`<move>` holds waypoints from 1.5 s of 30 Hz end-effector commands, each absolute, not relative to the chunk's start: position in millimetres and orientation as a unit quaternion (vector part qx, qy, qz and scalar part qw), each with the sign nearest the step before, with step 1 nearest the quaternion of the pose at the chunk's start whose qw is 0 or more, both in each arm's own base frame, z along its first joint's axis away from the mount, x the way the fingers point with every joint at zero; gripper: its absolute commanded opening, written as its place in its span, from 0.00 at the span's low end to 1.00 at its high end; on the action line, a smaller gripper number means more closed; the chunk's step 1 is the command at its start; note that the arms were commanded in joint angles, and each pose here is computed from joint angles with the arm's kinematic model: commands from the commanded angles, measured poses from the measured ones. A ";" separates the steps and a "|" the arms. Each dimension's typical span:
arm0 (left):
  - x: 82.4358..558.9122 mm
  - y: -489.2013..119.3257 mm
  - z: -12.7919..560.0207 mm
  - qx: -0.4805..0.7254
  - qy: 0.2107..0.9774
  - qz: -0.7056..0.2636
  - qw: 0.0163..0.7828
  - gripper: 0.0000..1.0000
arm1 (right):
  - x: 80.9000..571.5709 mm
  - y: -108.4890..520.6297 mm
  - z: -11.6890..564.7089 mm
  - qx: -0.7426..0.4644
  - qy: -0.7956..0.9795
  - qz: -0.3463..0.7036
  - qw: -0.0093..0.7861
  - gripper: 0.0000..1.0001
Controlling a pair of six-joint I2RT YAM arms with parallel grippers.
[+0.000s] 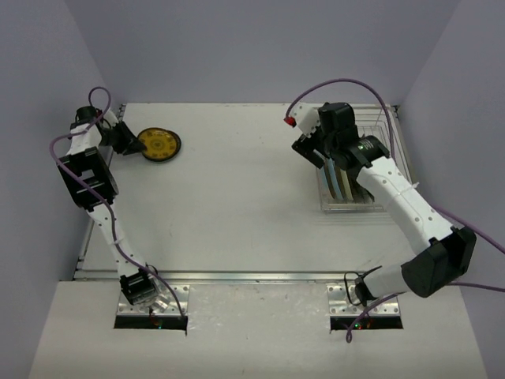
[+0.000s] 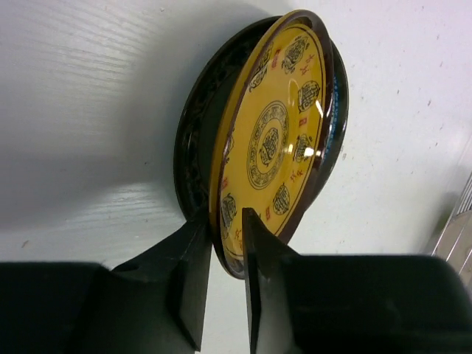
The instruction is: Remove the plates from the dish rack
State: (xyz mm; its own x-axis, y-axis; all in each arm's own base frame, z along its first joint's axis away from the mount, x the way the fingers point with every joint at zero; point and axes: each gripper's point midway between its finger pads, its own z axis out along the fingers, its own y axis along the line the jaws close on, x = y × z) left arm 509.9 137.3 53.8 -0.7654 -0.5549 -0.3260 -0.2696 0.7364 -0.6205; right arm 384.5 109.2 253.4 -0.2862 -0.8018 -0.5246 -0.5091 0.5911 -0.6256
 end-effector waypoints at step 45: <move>454.0 -22.2 264.3 0.171 0.837 0.098 0.511 0.62 | 391.2 -75.7 165.4 -0.048 0.952 0.088 0.288 0.41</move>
